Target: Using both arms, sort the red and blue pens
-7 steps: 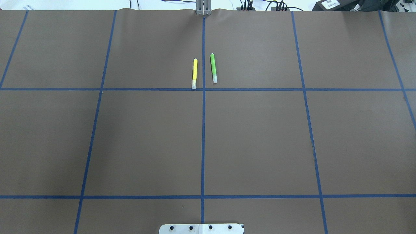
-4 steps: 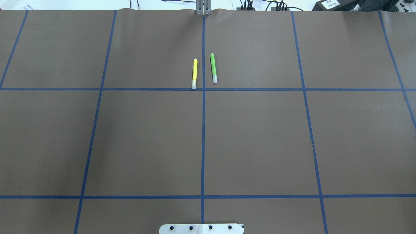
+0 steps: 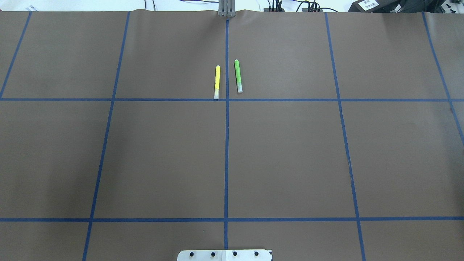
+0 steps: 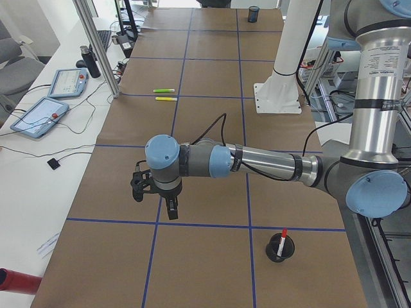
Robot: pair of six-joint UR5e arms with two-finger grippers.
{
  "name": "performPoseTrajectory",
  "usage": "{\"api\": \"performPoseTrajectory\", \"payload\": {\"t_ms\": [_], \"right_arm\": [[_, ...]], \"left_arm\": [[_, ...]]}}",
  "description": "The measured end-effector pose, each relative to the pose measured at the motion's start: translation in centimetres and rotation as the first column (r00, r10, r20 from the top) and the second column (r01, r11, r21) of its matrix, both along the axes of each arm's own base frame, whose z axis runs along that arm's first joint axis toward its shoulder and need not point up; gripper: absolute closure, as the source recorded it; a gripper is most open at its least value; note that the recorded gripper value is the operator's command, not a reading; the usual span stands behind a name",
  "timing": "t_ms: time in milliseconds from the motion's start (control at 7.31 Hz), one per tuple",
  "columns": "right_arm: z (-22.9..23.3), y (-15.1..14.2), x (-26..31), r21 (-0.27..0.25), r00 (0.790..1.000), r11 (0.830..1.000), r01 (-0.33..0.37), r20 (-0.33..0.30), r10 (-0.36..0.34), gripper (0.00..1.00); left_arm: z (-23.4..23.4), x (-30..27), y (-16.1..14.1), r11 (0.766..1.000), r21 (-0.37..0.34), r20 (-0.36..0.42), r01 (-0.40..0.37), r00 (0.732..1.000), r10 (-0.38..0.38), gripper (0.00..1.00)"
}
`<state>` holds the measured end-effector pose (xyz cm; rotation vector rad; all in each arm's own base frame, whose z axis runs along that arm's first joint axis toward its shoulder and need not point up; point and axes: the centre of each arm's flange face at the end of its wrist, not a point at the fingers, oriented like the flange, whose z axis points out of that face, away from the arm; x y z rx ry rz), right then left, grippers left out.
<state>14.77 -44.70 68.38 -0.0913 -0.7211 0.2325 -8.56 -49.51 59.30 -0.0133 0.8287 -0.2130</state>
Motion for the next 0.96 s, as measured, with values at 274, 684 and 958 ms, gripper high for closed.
{"api": "performPoseTrajectory", "payload": {"t_ms": [274,684,958], "right_arm": [[-2.0,-2.0,-1.1,0.123,0.999,0.992,0.002,0.032,-0.005,0.00],[-3.4,-4.0,-5.2,0.082,0.998,0.996,-0.034,0.048,0.030,0.00],[-5.8,-6.3,-9.0,0.098,0.998,0.995,-0.032,0.058,0.026,0.00]], "left_arm": [[0.1,0.4,0.2,1.000,0.027,0.008,0.009,1.000,-0.009,0.00],[0.1,0.3,0.2,0.999,0.023,0.028,0.031,0.999,-0.032,0.00],[0.2,0.1,0.2,0.999,0.023,0.055,0.036,0.998,-0.038,0.00]]}}
